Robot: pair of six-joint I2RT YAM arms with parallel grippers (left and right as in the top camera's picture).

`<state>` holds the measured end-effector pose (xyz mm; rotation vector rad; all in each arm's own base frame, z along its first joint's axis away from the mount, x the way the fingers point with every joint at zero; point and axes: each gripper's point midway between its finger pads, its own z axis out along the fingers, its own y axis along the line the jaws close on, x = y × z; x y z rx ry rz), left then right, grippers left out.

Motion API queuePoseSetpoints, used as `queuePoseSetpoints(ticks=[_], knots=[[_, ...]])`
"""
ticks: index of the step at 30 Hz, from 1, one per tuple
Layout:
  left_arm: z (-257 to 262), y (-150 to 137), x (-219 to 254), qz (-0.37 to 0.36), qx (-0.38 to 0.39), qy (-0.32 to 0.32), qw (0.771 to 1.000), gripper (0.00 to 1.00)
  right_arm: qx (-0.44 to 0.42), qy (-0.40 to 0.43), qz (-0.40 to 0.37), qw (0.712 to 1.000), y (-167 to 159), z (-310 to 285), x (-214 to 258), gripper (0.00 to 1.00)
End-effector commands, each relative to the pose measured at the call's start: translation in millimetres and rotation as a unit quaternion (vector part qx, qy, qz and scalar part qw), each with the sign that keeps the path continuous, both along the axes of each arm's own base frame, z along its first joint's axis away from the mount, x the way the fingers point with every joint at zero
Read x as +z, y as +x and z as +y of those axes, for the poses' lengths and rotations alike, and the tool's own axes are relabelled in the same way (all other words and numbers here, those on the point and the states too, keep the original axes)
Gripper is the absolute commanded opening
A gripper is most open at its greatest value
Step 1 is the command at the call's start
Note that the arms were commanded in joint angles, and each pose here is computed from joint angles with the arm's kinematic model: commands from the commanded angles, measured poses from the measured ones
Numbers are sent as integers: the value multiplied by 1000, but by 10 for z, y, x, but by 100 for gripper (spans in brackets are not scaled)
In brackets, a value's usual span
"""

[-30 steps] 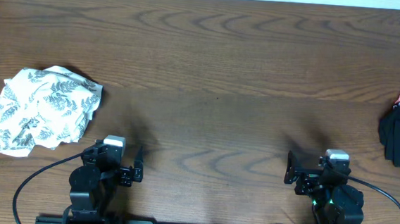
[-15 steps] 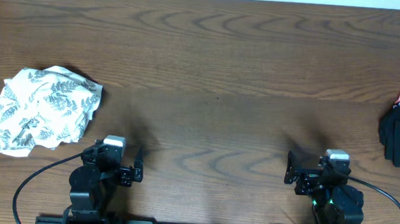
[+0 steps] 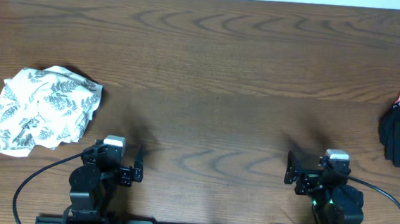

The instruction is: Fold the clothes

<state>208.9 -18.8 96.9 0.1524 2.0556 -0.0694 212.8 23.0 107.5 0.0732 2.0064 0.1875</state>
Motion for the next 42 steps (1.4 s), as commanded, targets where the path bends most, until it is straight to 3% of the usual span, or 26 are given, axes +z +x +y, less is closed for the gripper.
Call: queuePoseSetpoints(ticks=[1,42], knots=[[-7,1,-51,3,0,-3,1000,98,-4,4,-1,1000,1,-13,-4,99],[-7,0,-53,3,0,-3,1000,98,1,24,-2,1000,3,33,14,99]])
